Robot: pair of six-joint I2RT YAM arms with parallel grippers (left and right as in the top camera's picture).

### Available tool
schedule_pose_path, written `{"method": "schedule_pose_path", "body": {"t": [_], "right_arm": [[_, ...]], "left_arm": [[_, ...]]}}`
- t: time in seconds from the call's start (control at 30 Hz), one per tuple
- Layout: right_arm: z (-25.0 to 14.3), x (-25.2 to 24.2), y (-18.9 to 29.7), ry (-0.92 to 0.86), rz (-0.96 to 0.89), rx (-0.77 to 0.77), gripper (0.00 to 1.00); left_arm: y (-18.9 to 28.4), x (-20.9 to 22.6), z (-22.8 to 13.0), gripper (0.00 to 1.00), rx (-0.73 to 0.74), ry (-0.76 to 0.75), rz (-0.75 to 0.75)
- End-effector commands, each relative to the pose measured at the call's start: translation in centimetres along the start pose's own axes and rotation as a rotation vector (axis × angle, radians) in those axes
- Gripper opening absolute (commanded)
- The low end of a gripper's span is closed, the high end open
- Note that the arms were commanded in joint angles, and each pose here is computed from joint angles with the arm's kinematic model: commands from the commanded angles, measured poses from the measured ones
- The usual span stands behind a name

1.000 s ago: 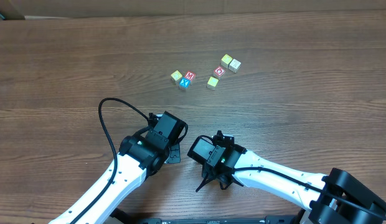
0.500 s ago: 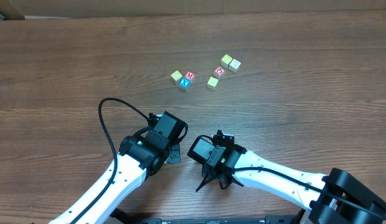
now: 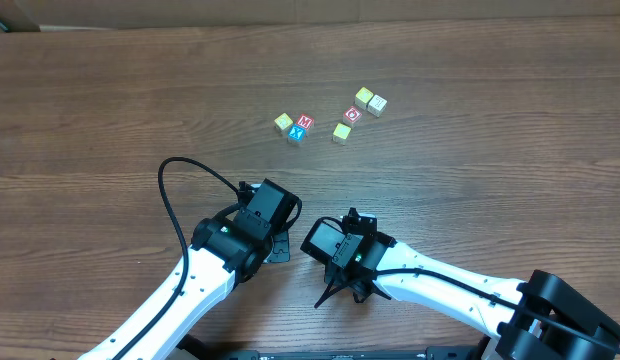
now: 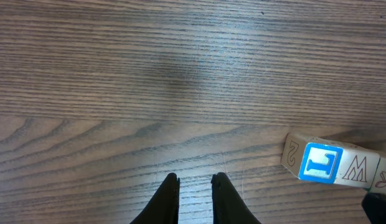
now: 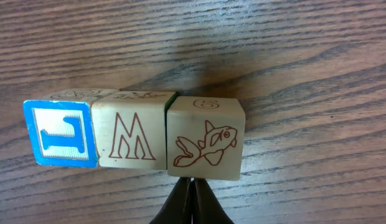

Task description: Flip 5 blocks

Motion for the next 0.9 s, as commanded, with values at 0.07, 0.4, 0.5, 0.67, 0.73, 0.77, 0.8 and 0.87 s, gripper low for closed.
{"method": "schedule_pose_path", "body": {"t": [0.07,0.4,0.5,0.67,0.73,0.77,0.8,0.87], "right_arm": [[0.4,-0.1,0.0,-0.002,-0.001,-0.024,0.04],[0.4,-0.1,0.0,-0.002,-0.001,-0.024,0.04],[0.6,-0.1,0.3,0.0,0.005,-0.038,0.04],[2.0,0.4,3.1,-0.009,0.054,-0.121,0.04],[2.6,0.5,4.7,-0.019,0.089,-0.158,0.04],[2.8,0.5,5.4,-0.024,0.107,-0.175,0.04],[3.0,0.4,6.3,-0.028,0.128,-0.188,0.04],[3.3,-0.2,7.6,-0.036,0.149,-0.209,0.04]], "left_arm": [[0.3,0.0,0.5,0.12,-0.014,-0.011,-0.003],[0.3,0.0,0.5,0.12,-0.014,-0.011,-0.003],[0.3,0.0,0.5,0.12,-0.014,-0.011,-0.003],[0.3,-0.1,0.4,0.12,-0.012,-0.011,-0.008],[0.3,-0.1,0.4,0.12,-0.01,-0.011,-0.014],[0.3,-0.1,0.4,0.14,-0.009,-0.011,-0.014],[0.3,-0.2,0.4,0.17,-0.008,-0.011,-0.016],[0.3,-0.3,0.3,0.25,-0.005,-0.011,-0.022]]}}
Point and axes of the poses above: each gripper's point midway between its finger pads, its own y axis back along the fingers, its own x axis along the line the jaws close on, z = x × y, the point moved 3 cm from there along y, back along the fingers, and after that the axes turned 9 degrees about -y, right-handed, at the moved point
